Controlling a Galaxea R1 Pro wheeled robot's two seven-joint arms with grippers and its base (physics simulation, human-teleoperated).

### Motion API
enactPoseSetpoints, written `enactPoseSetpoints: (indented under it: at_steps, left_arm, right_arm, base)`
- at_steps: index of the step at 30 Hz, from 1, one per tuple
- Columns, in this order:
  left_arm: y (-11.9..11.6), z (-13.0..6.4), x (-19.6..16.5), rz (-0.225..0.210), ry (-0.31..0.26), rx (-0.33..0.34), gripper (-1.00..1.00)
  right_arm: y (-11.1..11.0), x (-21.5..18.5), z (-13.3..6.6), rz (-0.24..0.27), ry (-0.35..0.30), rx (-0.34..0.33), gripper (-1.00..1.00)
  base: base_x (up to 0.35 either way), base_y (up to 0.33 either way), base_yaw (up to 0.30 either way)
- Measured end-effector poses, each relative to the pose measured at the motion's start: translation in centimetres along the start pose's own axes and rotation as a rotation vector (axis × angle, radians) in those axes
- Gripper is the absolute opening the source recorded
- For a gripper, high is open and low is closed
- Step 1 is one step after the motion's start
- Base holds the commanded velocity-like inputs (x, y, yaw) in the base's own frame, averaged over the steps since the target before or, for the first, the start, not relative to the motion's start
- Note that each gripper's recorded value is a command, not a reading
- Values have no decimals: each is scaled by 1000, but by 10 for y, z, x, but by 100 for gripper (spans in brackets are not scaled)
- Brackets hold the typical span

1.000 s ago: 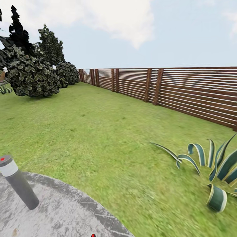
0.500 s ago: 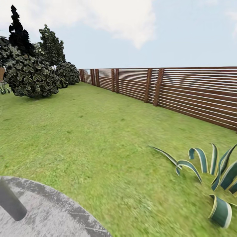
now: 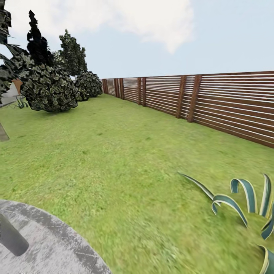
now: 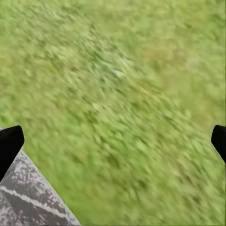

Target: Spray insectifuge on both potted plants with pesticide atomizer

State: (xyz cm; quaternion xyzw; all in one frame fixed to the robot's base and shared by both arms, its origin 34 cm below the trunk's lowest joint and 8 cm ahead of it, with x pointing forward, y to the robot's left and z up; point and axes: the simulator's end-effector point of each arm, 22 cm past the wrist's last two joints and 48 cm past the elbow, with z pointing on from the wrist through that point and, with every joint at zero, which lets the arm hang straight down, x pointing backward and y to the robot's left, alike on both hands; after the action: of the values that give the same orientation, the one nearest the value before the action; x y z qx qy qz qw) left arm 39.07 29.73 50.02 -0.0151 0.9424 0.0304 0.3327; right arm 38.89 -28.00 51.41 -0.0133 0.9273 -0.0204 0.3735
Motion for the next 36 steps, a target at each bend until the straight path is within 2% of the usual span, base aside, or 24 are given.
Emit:
enactPoseSetpoints:
  at_steps: [12, 36]
  left_arm:
    - [0, 0, -1, 0, -3, -1, 100]
    - [2, 0, -5, -2, -12, -3, 100]
  right_arm:
    - [0, -1, 0, 0, -3, 0, 100]
    - [0, -4, 0, 0, -11, 0, 100]
  base:
    - [180, -282, 267]
    - [106, -294, 268]
